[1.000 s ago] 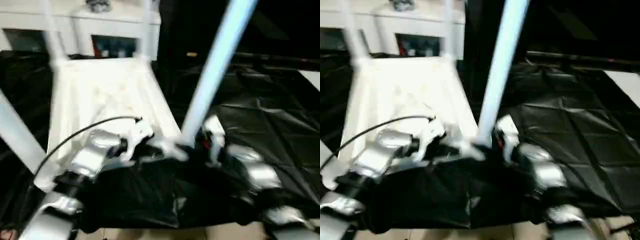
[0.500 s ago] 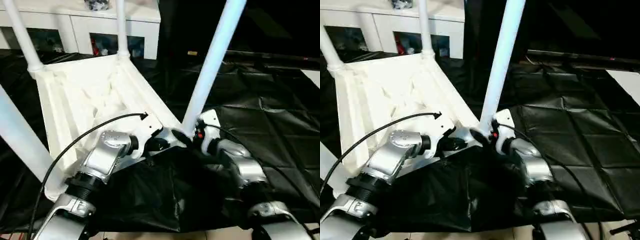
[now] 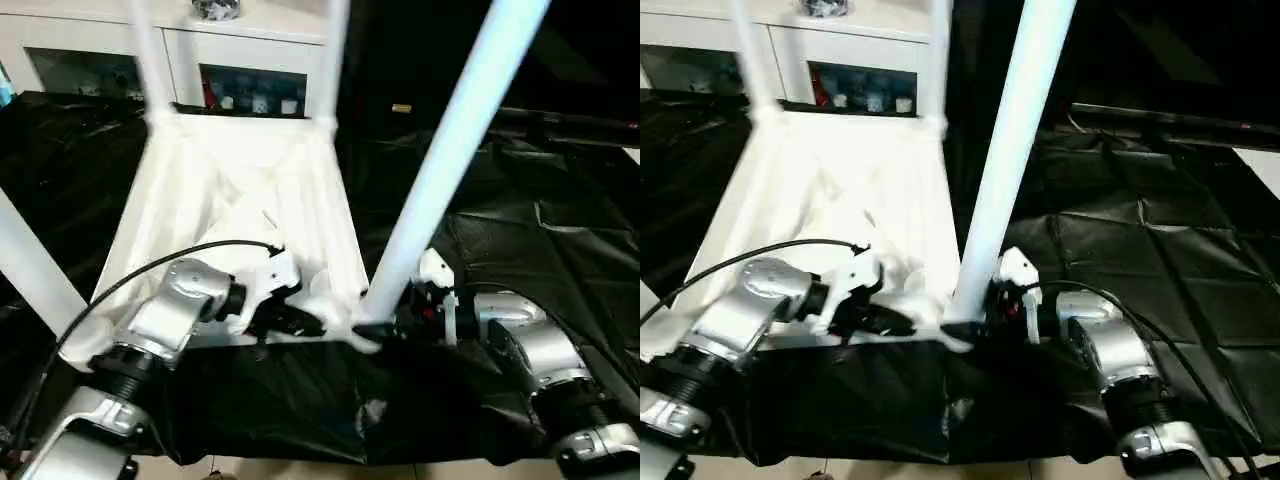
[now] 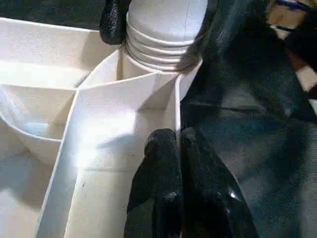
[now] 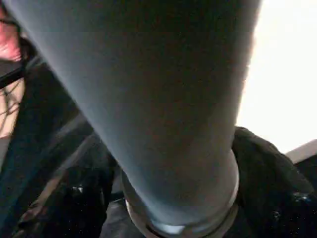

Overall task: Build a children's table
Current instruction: Rotate leg to tighten

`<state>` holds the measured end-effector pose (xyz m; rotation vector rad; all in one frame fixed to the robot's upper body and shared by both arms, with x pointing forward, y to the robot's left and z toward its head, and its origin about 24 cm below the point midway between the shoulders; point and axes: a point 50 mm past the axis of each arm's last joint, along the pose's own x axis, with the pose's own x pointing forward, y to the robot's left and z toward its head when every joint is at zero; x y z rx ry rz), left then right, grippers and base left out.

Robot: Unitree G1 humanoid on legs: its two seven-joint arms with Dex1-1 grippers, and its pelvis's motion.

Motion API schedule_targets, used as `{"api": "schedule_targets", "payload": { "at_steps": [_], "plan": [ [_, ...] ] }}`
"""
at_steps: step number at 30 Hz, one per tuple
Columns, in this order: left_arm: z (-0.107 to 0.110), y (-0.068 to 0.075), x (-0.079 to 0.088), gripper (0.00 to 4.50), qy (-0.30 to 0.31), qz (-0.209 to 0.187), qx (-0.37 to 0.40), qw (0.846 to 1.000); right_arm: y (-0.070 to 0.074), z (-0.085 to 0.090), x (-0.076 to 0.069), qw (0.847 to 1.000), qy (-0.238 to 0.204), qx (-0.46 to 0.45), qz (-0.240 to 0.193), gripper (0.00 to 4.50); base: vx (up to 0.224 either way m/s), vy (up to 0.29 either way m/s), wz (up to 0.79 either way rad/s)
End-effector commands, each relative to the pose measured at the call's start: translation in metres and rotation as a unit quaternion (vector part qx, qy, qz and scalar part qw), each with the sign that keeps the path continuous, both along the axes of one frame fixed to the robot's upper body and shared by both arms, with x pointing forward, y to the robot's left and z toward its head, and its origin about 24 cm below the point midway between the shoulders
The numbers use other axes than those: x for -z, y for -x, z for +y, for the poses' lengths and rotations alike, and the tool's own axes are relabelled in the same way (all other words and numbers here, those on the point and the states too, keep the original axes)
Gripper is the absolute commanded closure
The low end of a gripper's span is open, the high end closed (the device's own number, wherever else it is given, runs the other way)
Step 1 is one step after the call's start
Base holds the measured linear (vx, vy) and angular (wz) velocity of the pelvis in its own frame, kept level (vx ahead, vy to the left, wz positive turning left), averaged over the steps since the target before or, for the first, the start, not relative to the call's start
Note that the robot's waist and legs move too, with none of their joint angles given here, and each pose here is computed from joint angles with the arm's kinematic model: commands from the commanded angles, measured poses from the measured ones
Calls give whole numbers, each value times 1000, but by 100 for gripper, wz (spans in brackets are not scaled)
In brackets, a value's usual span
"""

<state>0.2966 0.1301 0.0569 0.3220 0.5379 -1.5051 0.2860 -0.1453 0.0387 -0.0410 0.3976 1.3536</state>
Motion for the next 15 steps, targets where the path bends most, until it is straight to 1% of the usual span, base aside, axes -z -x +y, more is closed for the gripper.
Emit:
{"api": "schedule_targets", "payload": {
  "at_steps": [1,2,3,6,7,8,10,11,12,13,14,15],
  "plan": [
    [-9,-2,-4,450,9,-6,19,1000,7,9,1,999,-10,-44,13,143,0,0,0],
    [-9,-3,-4,450,9,-7,14,1000,6,11,2,999,-9,-42,12,165,0,0,0],
    [-9,-3,-4,450,8,-11,9,1000,5,12,2,999,-10,-36,12,169,0,0,0],
    [-10,-5,-2,450,7,-19,-16,1000,3,16,3,1000,-19,-13,10,172,0,0,0],
    [-11,-7,-1,450,11,-22,-35,999,1,17,3,1000,-24,5,7,176,0,0,0],
    [-14,-9,0,450,19,-28,-63,997,-4,19,5,999,-28,44,0,176,0,0,0],
    [-16,-10,0,450,24,-32,-75,996,-8,21,7,997,-26,74,-1,177,0,0,0],
    [-20,-11,1,450,28,-34,-89,995,-15,22,11,992,-16,129,-11,177,0,0,0],
    [-20,-11,1,450,28,-34,-91,995,-17,22,12,990,-14,137,-13,178,0,0,0],
    [-24,-11,3,450,26,-37,-100,994,-22,23,15,983,-8,182,-13,178,0,0,0],
    [-24,-11,3,450,25,-37,-102,994,-23,23,16,982,-8,189,-13,178,0,0,0],
    [-28,-10,4,450,25,-39,-110,993,-25,26,17,977,-13,212,-5,178,0,0,0]
  ]
}}
